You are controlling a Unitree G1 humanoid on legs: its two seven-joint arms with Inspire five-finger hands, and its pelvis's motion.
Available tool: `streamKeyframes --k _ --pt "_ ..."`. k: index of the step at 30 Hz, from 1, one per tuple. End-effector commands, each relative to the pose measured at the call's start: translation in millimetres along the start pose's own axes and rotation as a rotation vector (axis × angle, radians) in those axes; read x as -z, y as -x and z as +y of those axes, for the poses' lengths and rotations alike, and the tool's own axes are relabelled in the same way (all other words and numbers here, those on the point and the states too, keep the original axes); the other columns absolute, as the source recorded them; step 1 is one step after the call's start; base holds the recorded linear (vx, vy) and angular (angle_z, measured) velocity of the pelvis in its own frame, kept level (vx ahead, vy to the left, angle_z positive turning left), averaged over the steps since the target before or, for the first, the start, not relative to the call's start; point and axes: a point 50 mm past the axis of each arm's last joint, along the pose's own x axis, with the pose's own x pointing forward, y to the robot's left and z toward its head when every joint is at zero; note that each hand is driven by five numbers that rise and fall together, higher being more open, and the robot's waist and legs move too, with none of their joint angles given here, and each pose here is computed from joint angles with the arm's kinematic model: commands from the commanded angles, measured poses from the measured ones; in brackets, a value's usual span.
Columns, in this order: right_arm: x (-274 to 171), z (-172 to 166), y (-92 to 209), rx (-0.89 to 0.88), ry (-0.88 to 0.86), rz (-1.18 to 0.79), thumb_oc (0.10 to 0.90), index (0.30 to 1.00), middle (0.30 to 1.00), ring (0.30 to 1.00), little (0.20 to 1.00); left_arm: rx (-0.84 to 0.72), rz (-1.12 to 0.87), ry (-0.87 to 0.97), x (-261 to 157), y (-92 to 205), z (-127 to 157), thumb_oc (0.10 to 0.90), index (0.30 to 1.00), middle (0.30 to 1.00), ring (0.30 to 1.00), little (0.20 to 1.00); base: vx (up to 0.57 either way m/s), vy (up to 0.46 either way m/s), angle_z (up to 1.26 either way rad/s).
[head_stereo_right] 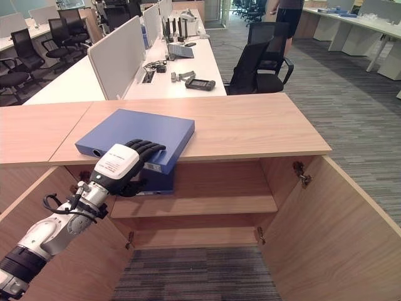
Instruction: Put the empty folder in the office cabinet
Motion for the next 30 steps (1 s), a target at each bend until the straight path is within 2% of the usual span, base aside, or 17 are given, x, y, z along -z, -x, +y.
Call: streamKeyframes --k 1,30 --pt "-26 -16 -4 0.056 -0.028 -0.058 0.8 0.9 0.9 0.9 0.9 -0.279 -0.041 -0.129 11 -47 76 0.8 0.9 0.9 0.9 0.9 0.0 0.0 0.0" --pt "-28 -14 -5 0.054 -0.027 -0.055 0.8 0.9 0.9 0.9 0.9 -0.299 -0.023 -0.107 8 -62 74 0.8 0.9 0.9 0.9 0.9 0.0 -0.001 -0.01"
